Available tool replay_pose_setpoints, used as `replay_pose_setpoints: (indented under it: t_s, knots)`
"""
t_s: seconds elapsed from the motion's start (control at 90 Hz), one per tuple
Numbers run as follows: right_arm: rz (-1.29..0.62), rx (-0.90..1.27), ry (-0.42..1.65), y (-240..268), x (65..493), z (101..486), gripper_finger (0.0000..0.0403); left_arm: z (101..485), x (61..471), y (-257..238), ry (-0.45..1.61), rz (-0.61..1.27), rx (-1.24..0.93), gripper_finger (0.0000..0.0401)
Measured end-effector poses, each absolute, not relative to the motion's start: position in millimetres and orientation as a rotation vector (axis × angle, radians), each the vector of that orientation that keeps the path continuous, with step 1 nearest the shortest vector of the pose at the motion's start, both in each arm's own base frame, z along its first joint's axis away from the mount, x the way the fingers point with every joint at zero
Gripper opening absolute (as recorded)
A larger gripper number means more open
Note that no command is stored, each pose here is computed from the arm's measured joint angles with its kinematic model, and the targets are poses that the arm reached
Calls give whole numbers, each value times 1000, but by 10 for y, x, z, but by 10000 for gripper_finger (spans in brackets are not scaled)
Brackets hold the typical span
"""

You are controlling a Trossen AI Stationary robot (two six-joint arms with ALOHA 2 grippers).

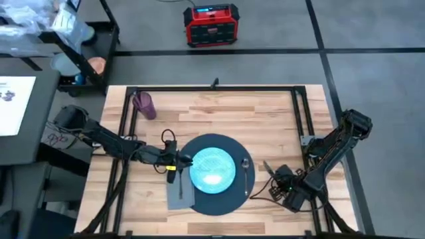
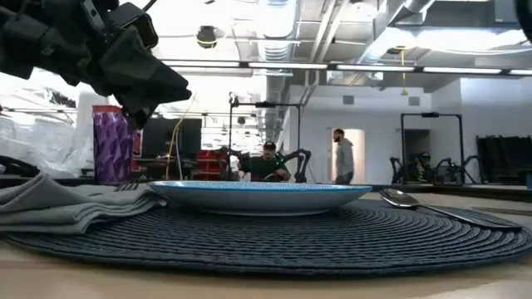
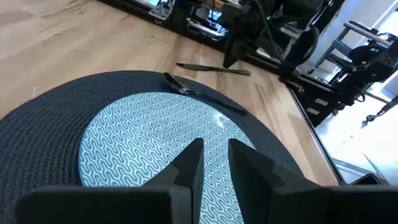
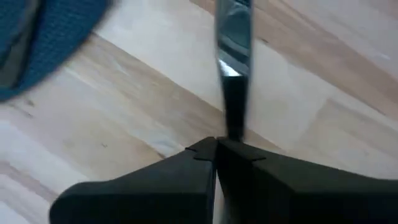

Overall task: Set table place
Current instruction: Put the black knife on the dark blue table mat

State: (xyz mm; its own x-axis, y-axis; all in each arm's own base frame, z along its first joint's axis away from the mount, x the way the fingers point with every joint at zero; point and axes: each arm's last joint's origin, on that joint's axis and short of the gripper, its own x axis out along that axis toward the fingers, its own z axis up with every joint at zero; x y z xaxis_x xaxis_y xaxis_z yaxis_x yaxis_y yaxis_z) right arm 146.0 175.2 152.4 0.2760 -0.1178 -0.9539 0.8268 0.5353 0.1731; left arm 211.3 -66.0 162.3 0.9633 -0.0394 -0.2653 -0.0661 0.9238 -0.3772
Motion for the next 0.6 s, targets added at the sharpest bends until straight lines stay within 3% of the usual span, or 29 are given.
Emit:
replay_pose_setpoints:
  t_s: [0.311, 0.6]
  knots:
    - [-772, 701, 1165, 1740, 1433, 1629, 7, 1622, 2113, -660, 273, 13, -393, 56]
    - [-769, 735, 1253, 1762, 1418, 1624, 88, 1622, 2113, -660, 273, 13, -393, 56]
